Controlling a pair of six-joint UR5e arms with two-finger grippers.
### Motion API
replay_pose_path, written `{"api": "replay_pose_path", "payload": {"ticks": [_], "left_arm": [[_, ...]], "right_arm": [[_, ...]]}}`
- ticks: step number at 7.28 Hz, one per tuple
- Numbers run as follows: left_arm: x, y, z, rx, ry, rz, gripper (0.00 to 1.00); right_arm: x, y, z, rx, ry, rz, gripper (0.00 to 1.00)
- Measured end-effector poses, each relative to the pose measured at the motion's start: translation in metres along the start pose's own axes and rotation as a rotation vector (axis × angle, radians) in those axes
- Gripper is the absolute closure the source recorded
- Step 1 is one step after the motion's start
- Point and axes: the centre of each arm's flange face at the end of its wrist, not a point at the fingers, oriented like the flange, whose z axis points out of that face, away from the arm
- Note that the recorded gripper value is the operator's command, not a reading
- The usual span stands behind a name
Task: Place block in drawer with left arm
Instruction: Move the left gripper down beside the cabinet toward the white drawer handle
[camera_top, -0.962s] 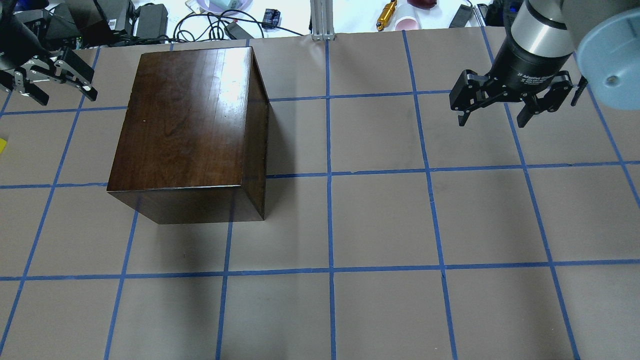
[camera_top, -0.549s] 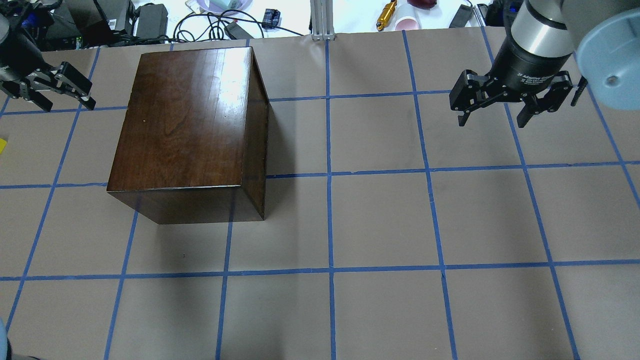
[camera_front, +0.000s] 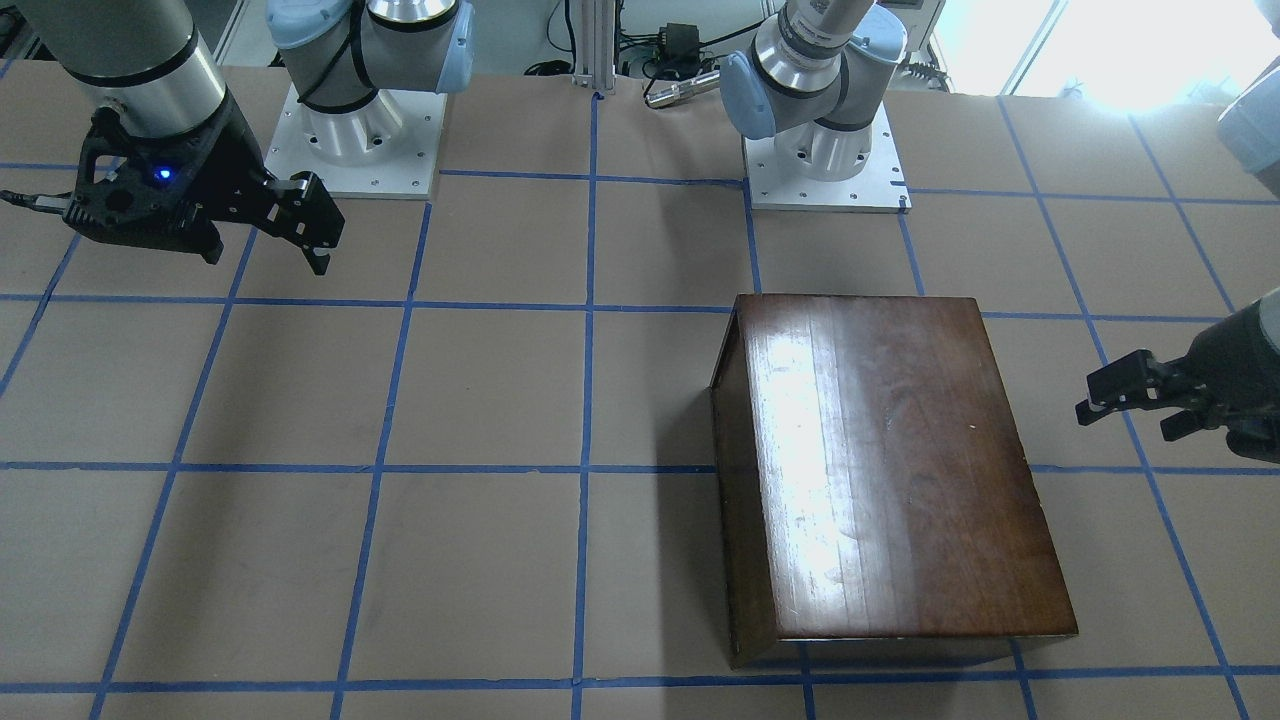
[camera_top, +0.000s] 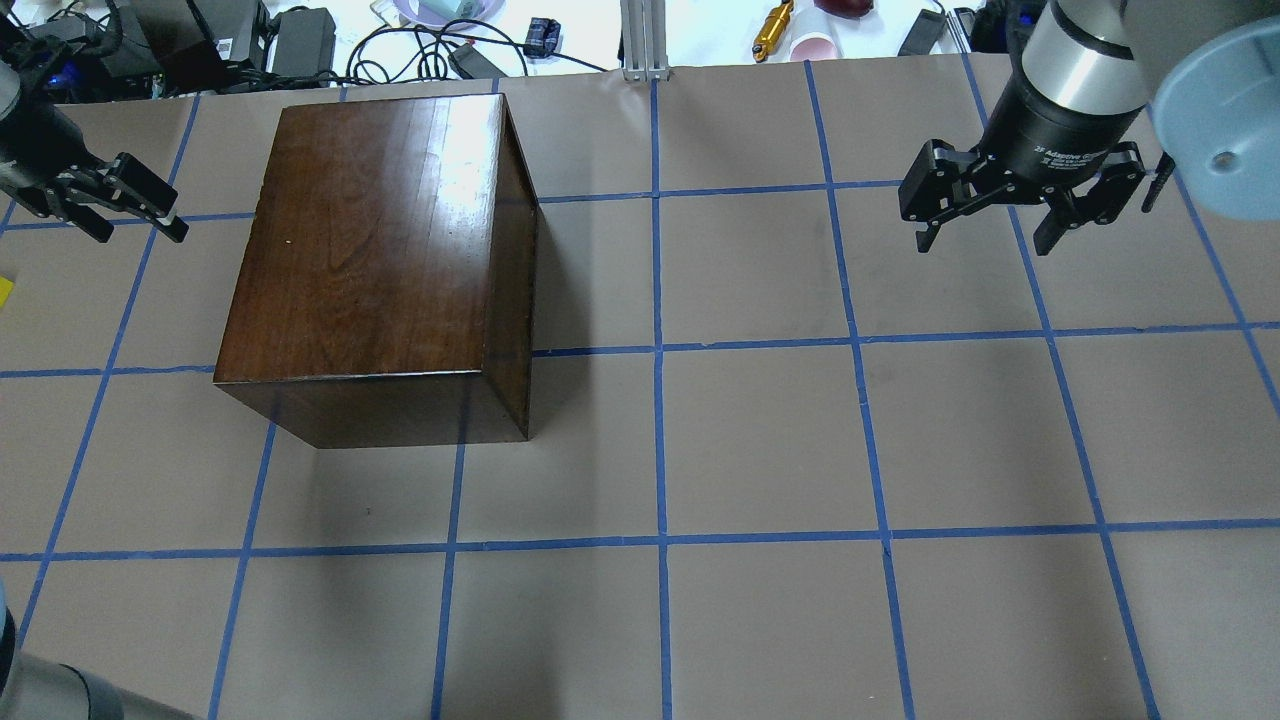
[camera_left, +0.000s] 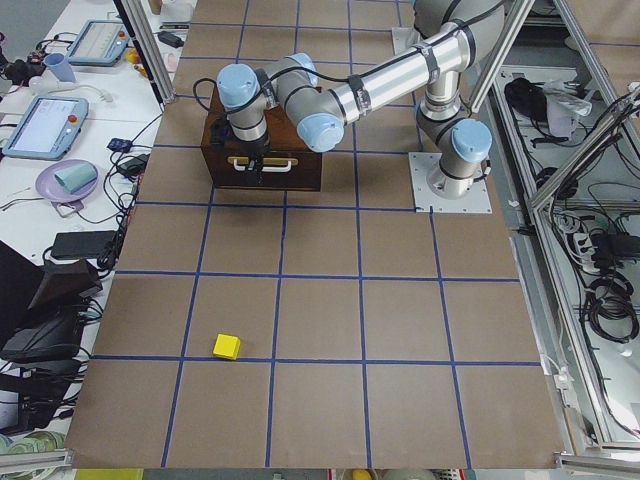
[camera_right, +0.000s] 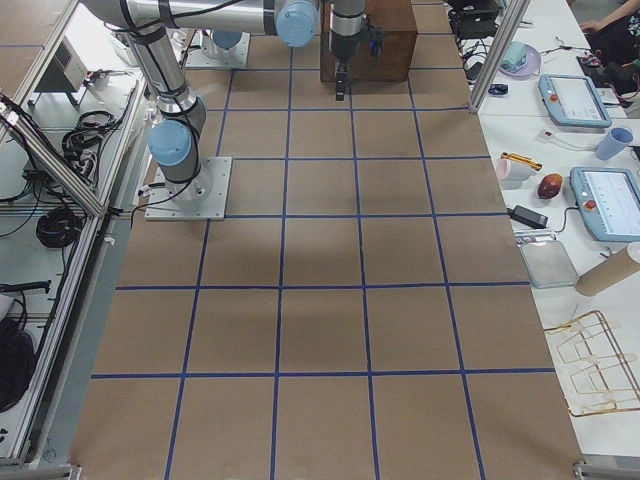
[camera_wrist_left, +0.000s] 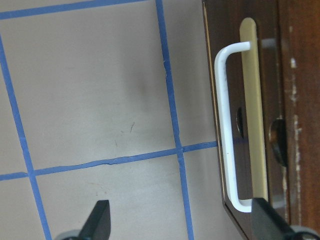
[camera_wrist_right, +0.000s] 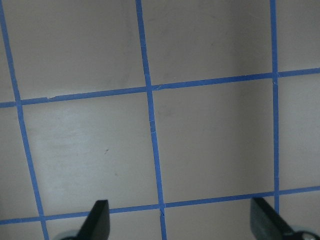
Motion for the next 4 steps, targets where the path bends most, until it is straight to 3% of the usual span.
{"api": "replay_pose_path", "payload": {"ticks": [4], "left_arm": [[-0.013,-0.008,0.034,0.019,0.133,-0.024,0.00]], "right_arm": [[0.000,0.000,0.000,0.000,0.000,0.000,0.00]]}}
